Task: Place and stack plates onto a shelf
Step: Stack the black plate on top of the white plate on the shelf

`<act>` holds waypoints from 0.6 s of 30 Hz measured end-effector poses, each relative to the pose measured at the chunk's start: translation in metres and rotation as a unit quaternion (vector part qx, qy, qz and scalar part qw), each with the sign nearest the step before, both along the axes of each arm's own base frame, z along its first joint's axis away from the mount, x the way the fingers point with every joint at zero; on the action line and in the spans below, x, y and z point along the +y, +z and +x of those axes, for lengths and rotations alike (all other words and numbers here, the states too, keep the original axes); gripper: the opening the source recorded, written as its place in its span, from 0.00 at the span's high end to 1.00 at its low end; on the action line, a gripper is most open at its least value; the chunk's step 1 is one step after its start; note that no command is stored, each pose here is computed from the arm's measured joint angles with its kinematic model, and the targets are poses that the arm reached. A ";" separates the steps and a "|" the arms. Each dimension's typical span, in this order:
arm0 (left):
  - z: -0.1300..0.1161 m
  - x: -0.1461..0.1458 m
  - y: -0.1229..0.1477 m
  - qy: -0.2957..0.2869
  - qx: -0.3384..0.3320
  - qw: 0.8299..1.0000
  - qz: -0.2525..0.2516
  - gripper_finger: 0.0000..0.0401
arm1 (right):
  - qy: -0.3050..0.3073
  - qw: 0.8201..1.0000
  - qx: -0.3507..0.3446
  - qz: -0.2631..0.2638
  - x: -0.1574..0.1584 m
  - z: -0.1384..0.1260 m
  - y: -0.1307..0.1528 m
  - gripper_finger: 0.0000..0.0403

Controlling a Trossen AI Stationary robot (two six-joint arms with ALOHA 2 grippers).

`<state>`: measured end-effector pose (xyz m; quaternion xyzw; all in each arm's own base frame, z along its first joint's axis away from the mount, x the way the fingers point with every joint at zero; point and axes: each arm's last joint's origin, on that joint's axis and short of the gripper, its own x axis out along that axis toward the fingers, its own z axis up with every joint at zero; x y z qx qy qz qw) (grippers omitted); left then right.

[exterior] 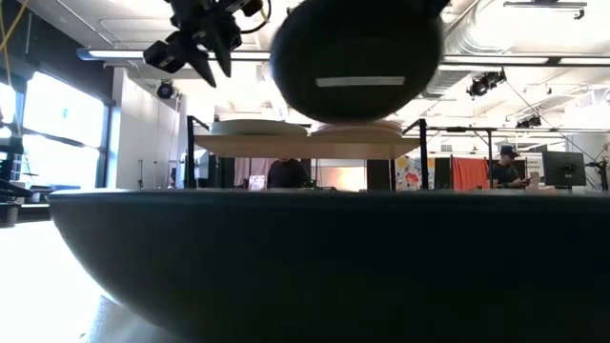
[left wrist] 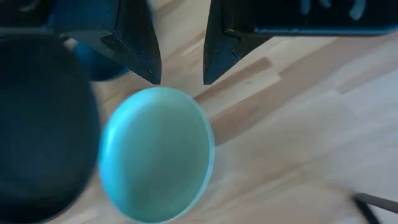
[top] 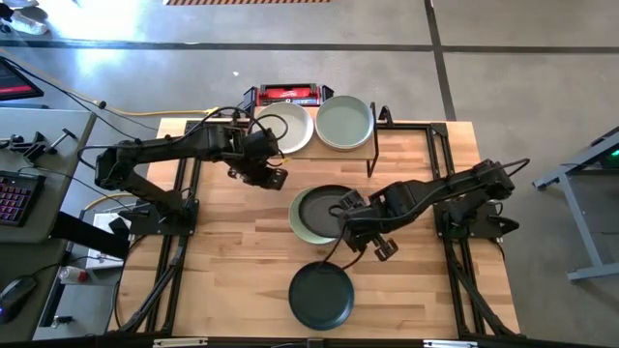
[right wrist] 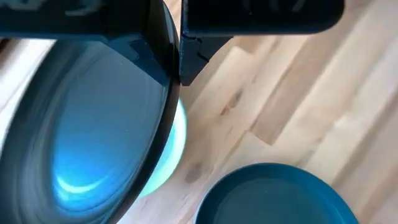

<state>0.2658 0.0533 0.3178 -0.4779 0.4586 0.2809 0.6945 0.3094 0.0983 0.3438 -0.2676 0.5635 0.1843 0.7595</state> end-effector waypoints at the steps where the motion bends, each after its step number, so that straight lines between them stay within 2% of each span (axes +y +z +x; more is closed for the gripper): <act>1: 0.002 -0.001 0.001 0.003 -0.008 1.000 -0.005 0.73 | 0.012 1.000 -0.008 -0.007 0.000 0.001 0.000 1.00; 5: 0.007 -0.005 0.003 0.016 -0.035 0.999 -0.013 0.73 | 0.050 0.998 -0.028 -0.029 0.000 0.005 0.002 1.00; 12: 0.017 -0.011 0.004 0.030 -0.065 0.997 -0.024 0.73 | 0.081 0.995 -0.031 -0.046 0.000 0.005 0.002 1.00; 18: 0.027 -0.019 0.000 0.028 -0.072 0.997 -0.031 0.73 | 0.083 0.994 -0.041 -0.065 -0.002 0.007 0.003 1.00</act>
